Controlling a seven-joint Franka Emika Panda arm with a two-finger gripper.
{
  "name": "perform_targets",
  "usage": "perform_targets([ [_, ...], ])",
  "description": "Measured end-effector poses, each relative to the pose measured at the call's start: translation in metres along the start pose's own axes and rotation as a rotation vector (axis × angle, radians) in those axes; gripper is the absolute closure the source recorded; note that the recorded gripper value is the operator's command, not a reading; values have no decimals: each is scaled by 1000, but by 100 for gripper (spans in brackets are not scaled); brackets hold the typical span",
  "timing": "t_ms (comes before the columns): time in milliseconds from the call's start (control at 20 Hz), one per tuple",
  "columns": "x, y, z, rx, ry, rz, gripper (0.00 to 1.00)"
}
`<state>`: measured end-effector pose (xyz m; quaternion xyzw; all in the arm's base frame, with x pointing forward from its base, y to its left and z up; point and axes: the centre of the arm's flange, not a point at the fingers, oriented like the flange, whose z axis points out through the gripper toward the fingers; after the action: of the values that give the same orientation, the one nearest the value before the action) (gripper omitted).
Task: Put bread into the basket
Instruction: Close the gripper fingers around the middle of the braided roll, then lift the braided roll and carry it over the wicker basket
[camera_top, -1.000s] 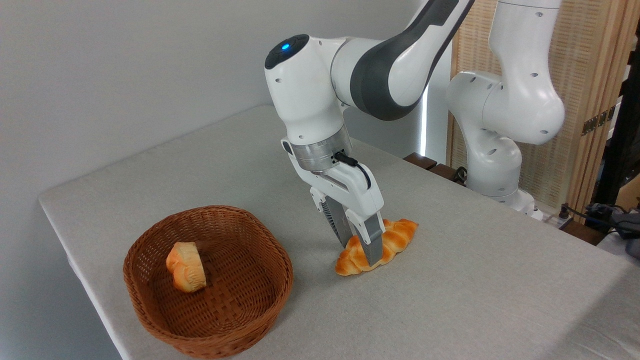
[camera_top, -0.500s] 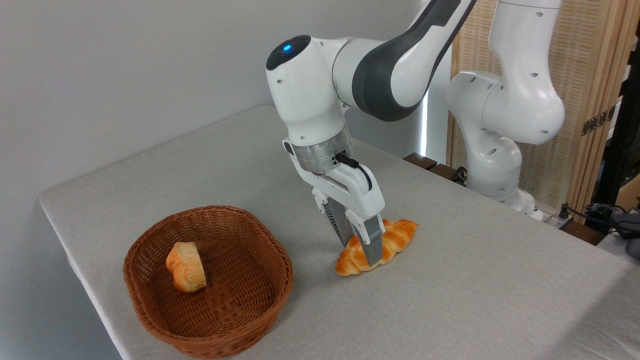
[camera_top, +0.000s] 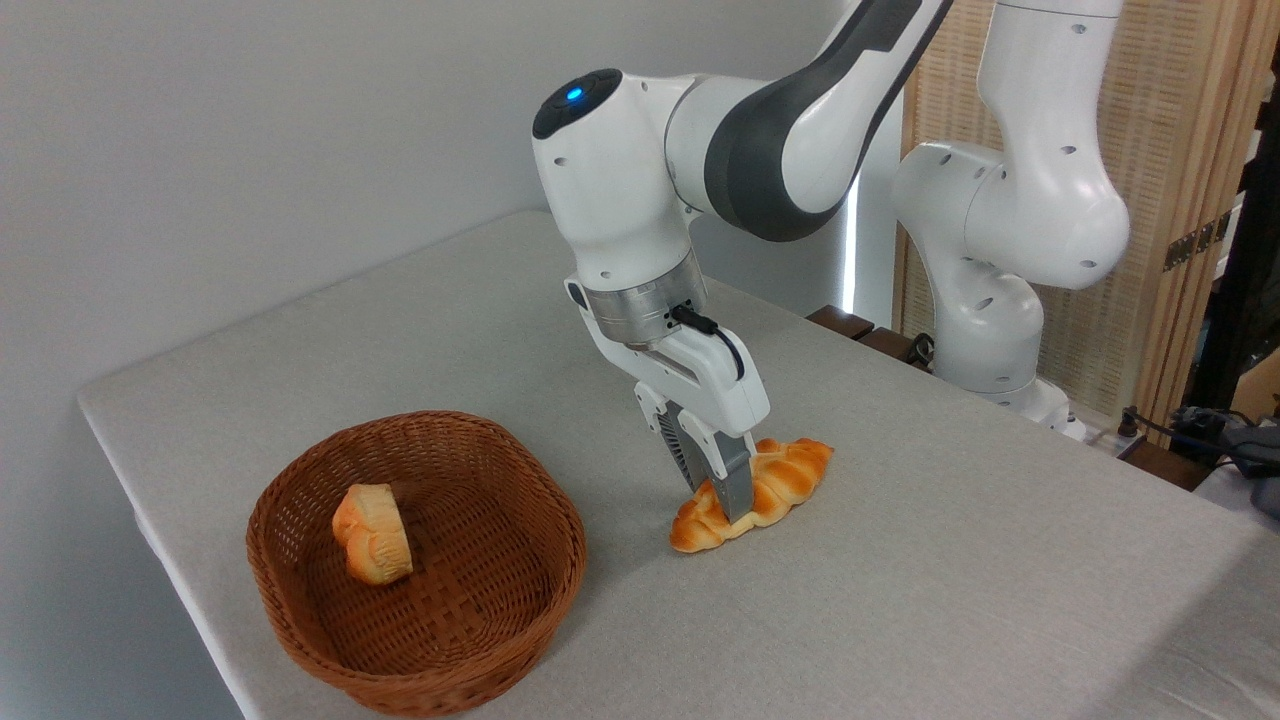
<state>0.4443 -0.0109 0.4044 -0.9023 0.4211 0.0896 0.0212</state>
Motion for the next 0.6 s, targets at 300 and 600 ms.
perform_targets([
  [300,7,-3,-54,21,111,-28,64],
  [600,17,-9,-129,48,281,-59,64],
])
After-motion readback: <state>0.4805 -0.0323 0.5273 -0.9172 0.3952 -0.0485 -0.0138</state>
